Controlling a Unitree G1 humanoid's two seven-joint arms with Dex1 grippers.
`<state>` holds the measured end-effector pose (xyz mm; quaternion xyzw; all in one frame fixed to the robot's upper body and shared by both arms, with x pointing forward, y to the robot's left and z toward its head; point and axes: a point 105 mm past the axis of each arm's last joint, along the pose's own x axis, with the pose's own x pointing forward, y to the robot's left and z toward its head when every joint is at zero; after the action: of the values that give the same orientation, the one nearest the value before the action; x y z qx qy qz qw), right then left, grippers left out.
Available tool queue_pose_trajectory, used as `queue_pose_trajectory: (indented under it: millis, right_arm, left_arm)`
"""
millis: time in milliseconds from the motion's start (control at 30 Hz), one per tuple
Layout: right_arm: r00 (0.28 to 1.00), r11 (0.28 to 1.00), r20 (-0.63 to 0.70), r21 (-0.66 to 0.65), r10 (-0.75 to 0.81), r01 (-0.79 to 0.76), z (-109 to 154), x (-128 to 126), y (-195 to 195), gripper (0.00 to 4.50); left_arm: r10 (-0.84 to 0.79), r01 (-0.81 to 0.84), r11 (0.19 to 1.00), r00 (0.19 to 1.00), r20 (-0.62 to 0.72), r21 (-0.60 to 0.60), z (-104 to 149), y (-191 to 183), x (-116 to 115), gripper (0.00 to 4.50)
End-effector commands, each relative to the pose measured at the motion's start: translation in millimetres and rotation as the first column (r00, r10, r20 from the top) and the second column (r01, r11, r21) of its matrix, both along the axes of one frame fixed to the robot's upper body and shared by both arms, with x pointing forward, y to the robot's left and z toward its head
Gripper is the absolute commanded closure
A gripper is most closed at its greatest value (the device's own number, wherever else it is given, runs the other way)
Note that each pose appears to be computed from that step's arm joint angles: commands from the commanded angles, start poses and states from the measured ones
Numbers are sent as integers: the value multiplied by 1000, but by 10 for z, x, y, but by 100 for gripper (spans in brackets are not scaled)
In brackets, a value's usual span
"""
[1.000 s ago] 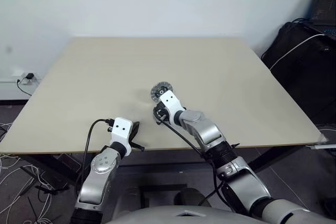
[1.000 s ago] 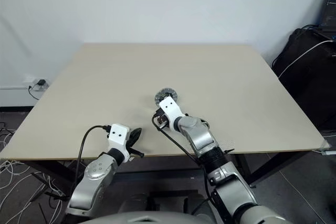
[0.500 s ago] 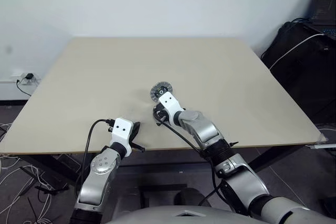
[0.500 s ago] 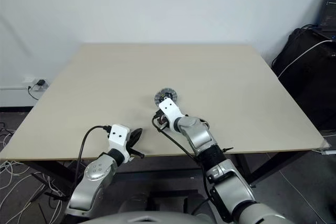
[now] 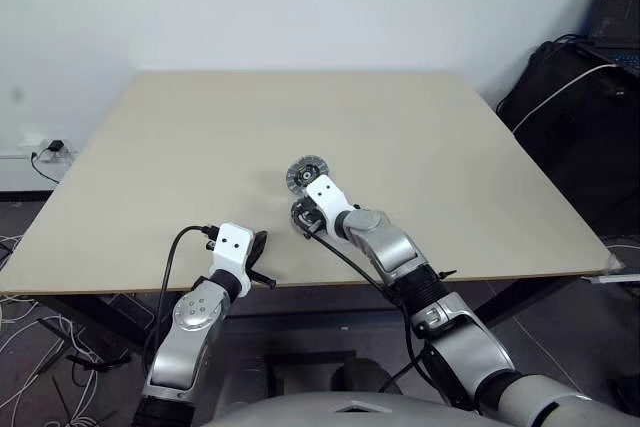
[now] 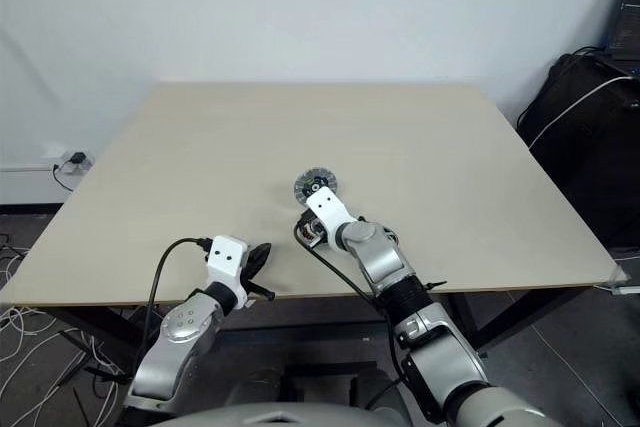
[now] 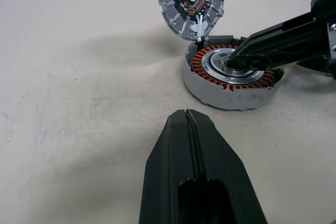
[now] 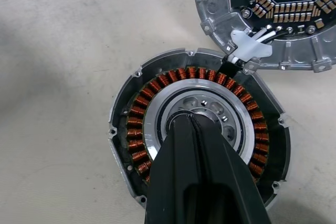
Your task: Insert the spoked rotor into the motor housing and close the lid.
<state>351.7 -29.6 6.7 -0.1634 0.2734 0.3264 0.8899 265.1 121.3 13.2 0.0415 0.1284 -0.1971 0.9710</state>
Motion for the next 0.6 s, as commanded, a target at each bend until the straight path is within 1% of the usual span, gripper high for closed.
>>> queue_pose_trajectory:
  millis: [33, 600]
  right_arm:
    - [999, 1000, 42, -5, -4, 5, 92, 71, -4, 447]
    - [998, 1000, 57, -4, -16, 16, 80, 107, 3, 447]
  left_arm:
    - [-13, 12, 1000, 998, 58, 12, 149, -21, 58, 450]
    - [-10, 10, 1000, 998, 55, 7, 144, -35, 57, 450]
